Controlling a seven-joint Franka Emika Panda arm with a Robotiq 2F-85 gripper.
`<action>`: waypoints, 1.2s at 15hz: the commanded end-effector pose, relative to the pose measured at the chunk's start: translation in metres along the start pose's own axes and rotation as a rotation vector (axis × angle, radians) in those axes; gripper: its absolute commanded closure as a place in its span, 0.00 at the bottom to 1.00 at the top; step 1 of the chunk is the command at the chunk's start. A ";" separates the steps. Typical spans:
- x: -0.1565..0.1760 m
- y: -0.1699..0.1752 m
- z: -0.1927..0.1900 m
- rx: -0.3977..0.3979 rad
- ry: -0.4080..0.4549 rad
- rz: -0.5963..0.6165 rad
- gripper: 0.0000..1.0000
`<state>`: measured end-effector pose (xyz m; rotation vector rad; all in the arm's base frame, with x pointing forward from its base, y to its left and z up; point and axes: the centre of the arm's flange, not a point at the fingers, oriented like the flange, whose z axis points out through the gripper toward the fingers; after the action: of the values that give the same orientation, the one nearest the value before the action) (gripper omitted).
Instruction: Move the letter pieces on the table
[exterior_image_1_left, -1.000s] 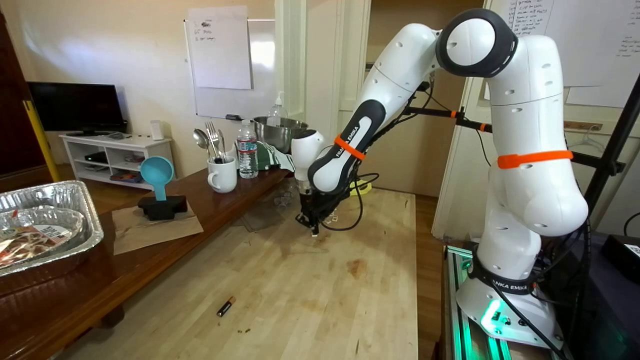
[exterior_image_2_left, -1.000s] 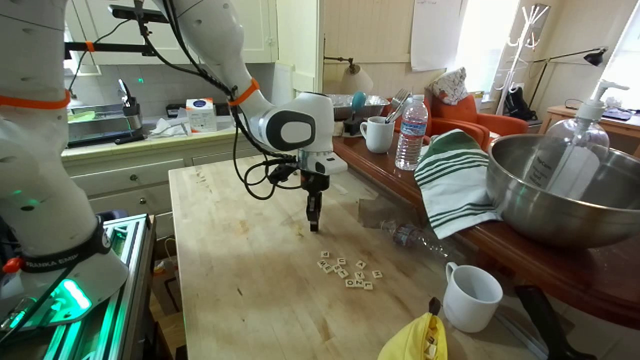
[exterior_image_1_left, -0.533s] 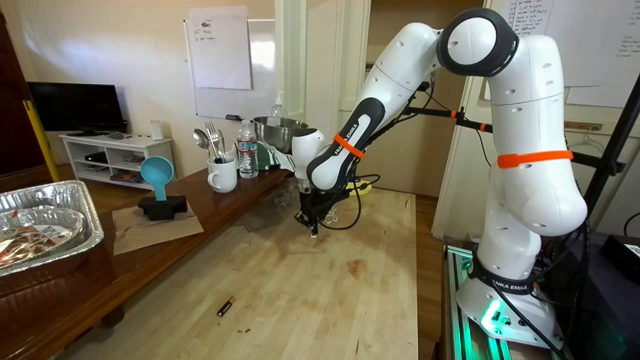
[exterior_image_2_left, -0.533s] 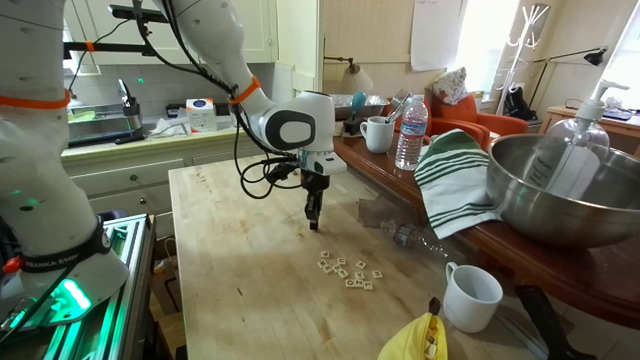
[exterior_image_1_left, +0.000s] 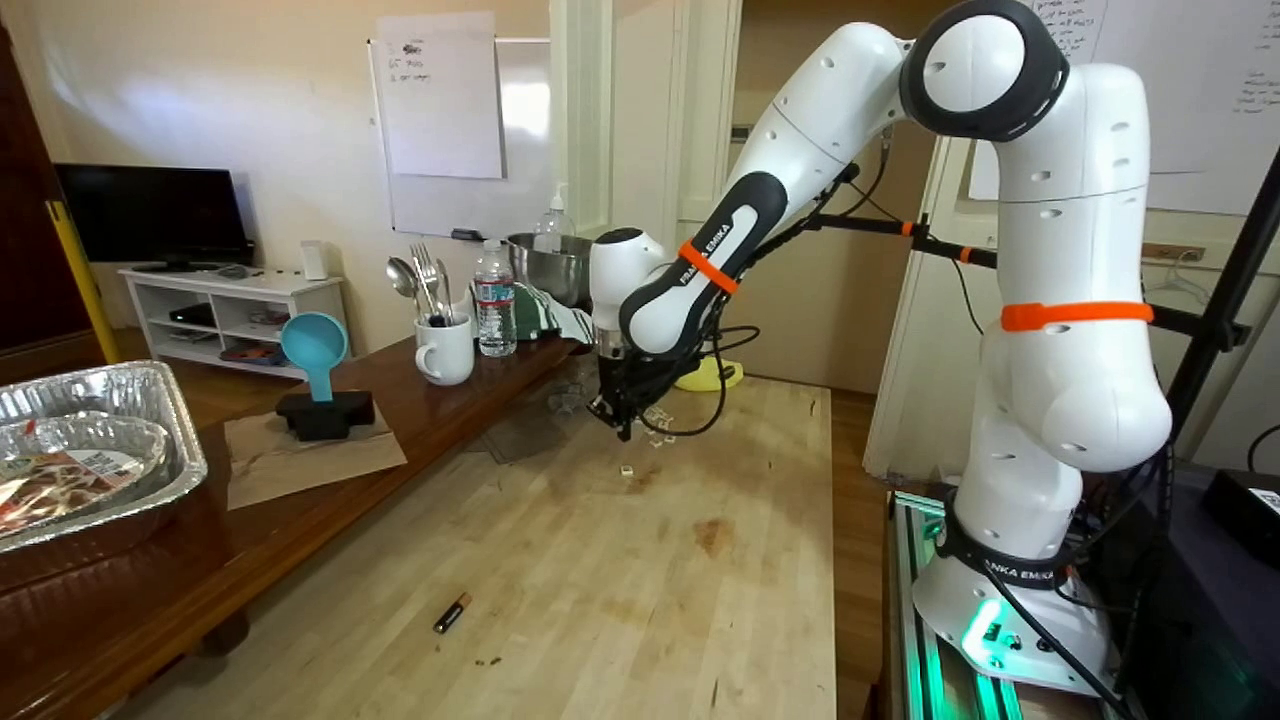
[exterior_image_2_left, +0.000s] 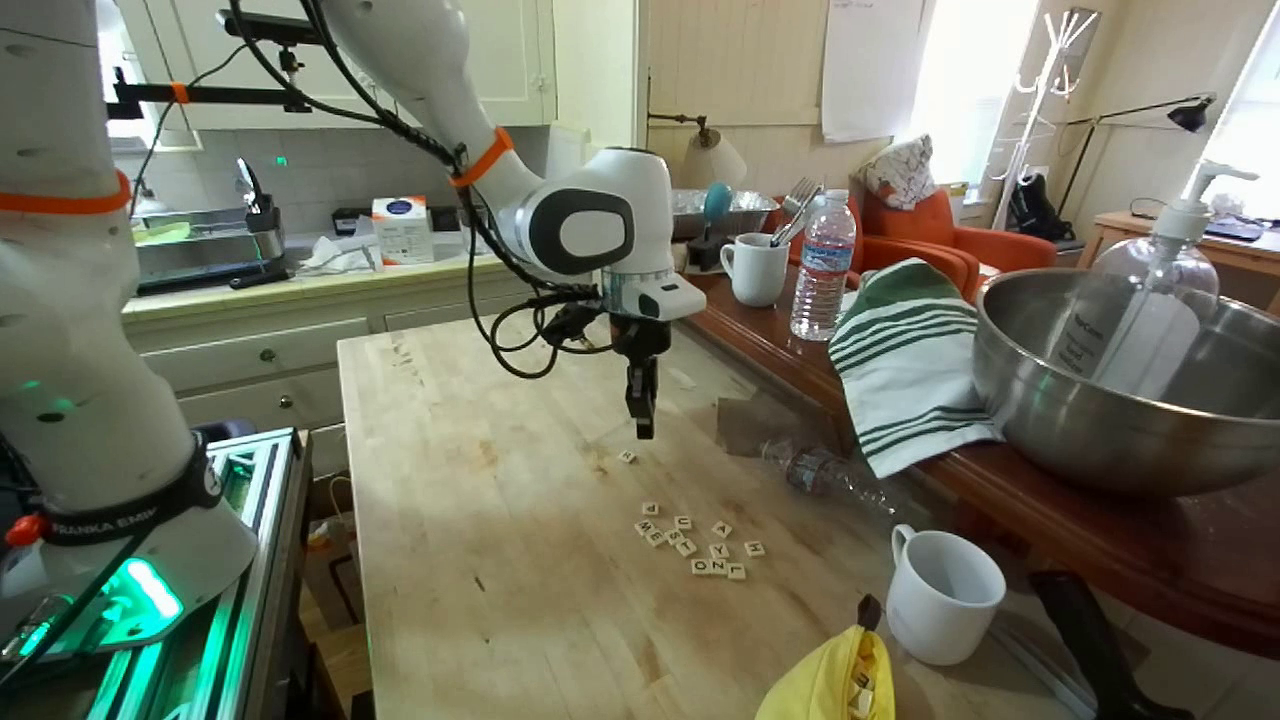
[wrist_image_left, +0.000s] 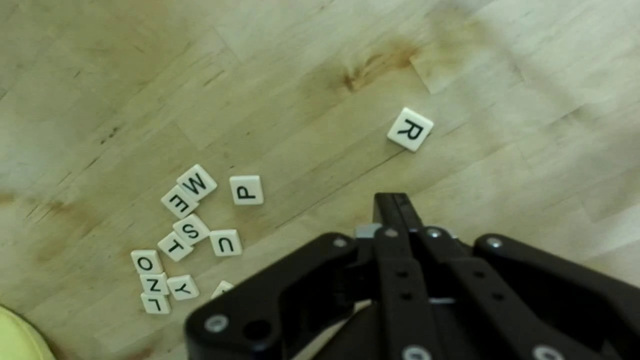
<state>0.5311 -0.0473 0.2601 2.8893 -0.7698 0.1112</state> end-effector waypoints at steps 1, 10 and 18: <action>0.008 0.026 -0.004 0.002 0.030 -0.043 1.00; 0.044 0.073 0.019 0.004 0.074 0.056 1.00; 0.051 0.092 0.058 -0.029 0.064 0.066 1.00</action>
<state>0.5272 -0.1510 0.2352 2.8284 -0.8560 0.1963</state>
